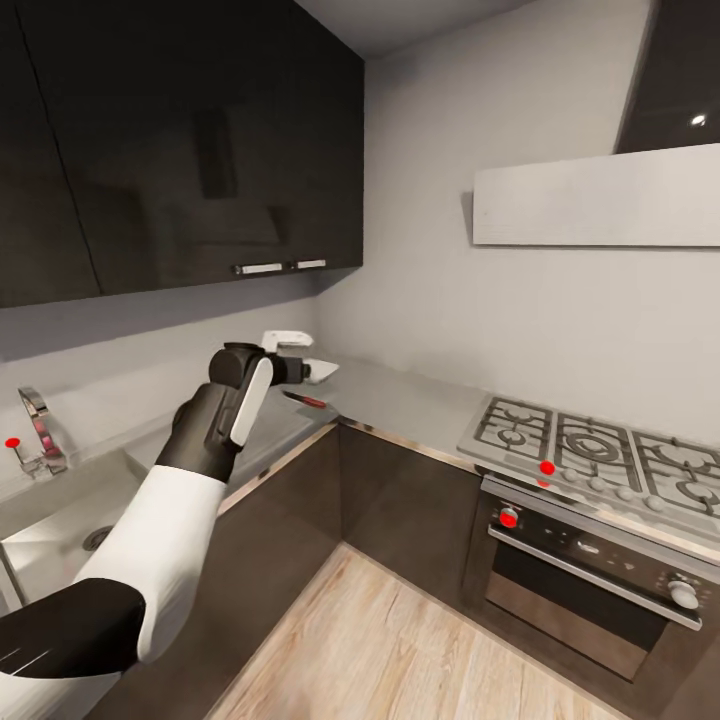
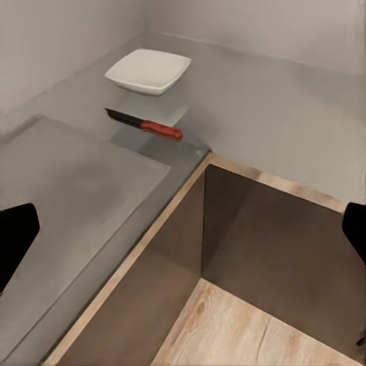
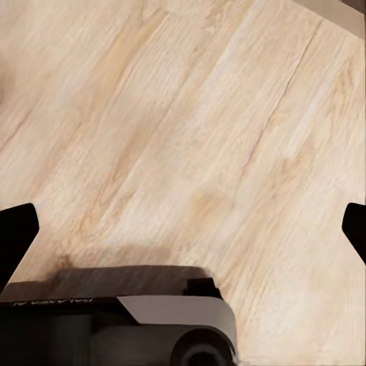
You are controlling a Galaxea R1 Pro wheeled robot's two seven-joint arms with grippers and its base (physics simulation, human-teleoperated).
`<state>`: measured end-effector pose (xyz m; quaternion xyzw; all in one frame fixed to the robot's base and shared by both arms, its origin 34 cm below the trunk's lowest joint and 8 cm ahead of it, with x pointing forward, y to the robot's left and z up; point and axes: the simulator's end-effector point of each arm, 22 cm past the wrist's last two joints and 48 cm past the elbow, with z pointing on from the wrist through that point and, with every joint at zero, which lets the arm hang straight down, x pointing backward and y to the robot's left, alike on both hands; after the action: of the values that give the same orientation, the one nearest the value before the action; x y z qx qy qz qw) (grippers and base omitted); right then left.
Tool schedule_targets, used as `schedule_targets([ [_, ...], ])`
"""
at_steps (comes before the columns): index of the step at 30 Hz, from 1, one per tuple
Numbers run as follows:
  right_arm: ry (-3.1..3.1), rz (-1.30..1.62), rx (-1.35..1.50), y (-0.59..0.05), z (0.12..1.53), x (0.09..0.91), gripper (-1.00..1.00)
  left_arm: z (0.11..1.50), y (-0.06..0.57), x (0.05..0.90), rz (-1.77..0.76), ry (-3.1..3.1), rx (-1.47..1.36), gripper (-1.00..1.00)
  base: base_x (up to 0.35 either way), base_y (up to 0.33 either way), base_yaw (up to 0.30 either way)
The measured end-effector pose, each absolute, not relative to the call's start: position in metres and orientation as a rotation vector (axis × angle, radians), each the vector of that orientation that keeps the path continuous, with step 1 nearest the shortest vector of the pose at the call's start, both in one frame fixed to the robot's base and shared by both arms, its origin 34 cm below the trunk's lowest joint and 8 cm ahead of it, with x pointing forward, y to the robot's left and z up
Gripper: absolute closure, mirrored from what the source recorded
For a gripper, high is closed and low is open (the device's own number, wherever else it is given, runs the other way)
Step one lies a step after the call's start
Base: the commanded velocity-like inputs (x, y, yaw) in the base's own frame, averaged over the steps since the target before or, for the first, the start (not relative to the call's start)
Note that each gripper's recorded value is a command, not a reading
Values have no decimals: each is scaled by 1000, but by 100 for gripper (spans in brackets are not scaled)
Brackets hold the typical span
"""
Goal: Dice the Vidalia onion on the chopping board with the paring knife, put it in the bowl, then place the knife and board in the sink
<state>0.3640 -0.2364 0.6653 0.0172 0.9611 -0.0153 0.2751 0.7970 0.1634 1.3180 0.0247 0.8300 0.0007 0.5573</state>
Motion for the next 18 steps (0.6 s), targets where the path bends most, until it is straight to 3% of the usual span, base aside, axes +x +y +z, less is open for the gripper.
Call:
schedule_targets([
  [5, 2594, -35, 47, -232, 663, 358, -100, 1320, 166, 797, 4, 1955, 56, -100, 78, 0, 0],
  [18, 2679, -20, 39, -225, 654, 341, -100, 1293, 169, 801, 24, 2014, 56, -100, 303, 0, 0],
])
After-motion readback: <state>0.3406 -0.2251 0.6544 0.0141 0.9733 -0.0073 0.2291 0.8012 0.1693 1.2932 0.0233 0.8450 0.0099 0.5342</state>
